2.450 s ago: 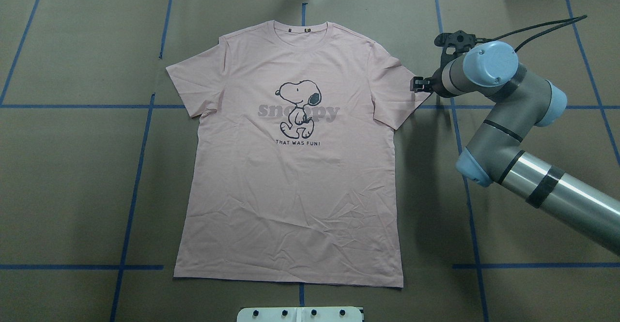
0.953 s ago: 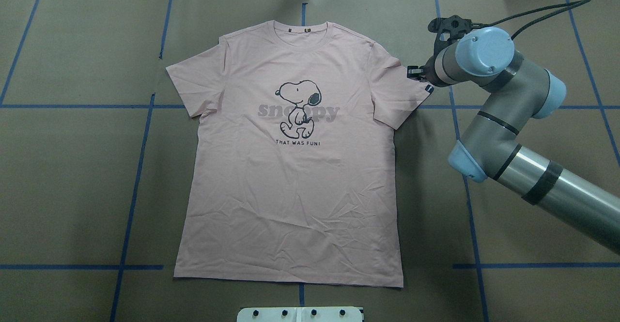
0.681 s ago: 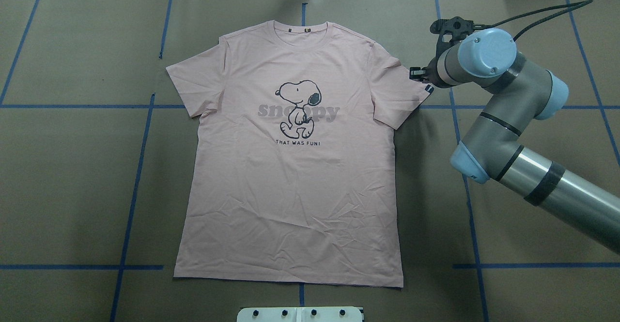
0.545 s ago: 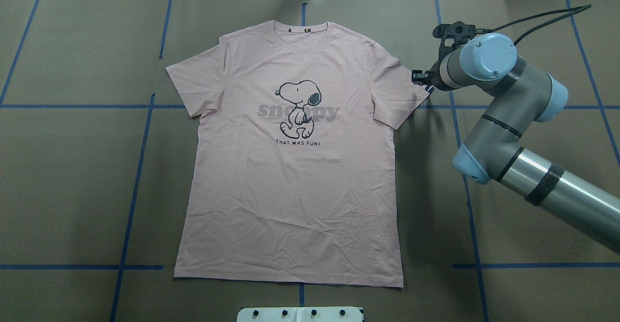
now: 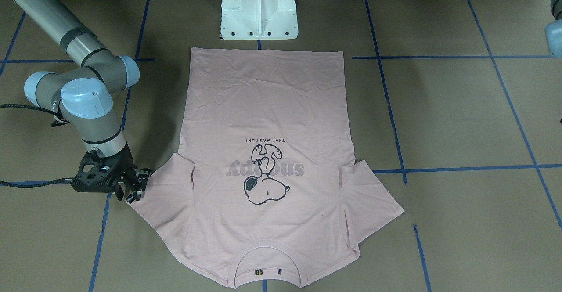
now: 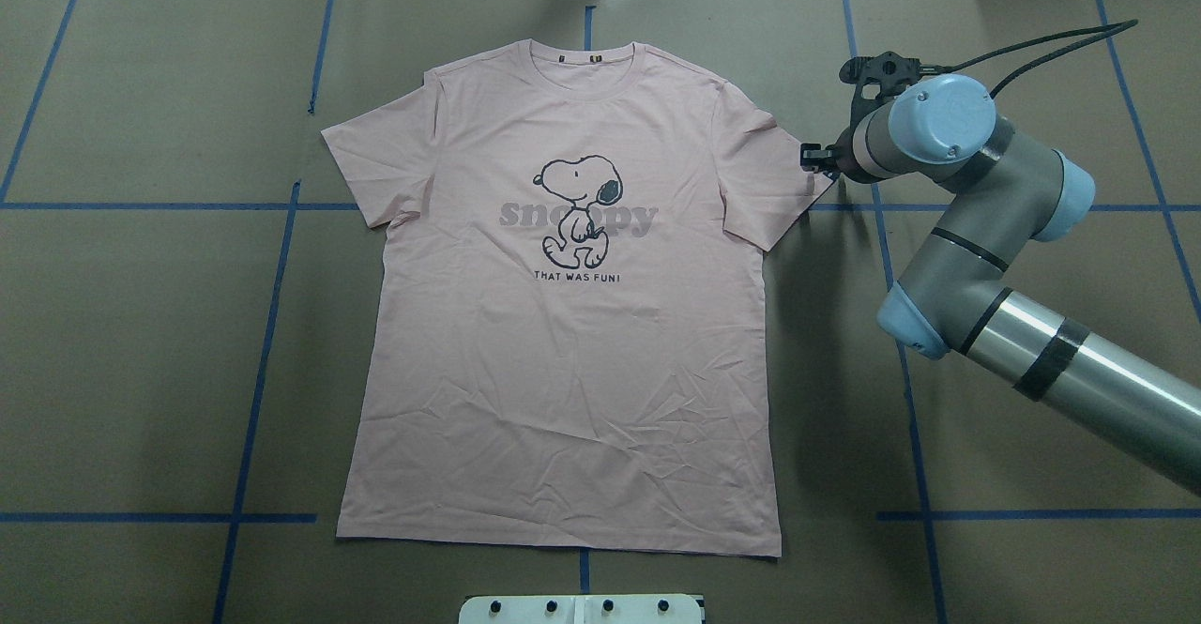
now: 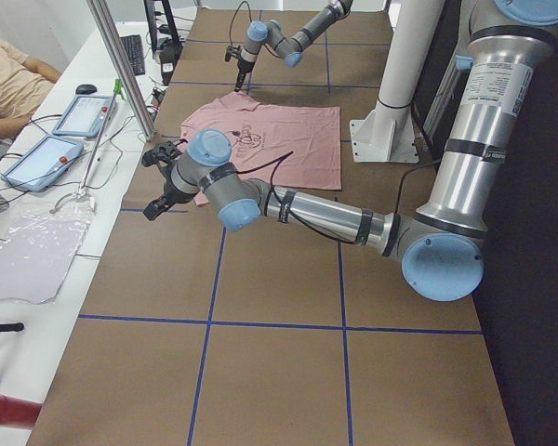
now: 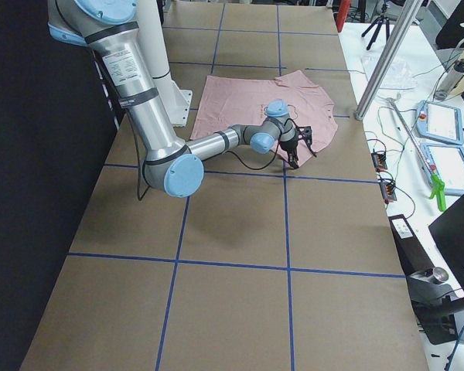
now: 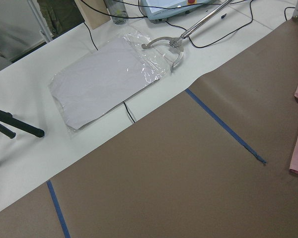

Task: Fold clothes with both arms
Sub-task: 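Lower the right gripper and pinch the sleeve cuff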

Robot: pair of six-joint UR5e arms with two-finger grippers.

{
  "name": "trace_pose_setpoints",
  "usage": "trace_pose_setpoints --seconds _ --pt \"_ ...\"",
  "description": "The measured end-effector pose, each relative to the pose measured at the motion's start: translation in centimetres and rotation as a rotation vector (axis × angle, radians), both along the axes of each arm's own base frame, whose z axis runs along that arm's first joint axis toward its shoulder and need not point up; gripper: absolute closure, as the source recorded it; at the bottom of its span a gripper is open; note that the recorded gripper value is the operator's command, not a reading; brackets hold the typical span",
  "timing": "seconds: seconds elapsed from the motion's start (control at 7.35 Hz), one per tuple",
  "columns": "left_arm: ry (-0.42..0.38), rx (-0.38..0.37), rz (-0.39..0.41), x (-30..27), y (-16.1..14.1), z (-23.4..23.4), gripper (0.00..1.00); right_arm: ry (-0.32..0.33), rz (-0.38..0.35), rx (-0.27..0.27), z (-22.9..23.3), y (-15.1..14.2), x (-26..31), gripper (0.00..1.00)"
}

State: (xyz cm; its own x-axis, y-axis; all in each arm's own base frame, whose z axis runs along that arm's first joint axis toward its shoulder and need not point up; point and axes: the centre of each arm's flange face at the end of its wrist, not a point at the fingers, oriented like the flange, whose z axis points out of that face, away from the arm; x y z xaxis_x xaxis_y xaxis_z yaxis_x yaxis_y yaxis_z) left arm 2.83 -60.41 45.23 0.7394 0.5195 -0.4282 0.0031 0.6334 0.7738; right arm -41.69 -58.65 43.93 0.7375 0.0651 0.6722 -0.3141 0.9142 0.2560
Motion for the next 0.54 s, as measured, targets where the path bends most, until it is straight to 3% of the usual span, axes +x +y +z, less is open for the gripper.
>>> trace_pose_setpoints --seconds 0.41,0.54 --pt "0.001 0.008 0.0 -0.02 0.14 -0.41 0.0 0.004 0.002 -0.006 0.34 -0.1 -0.17 0.53" --pt "0.001 0.008 0.0 -0.03 0.16 -0.44 0.0 0.006 0.001 -0.009 0.48 -0.1 -0.26 0.65"
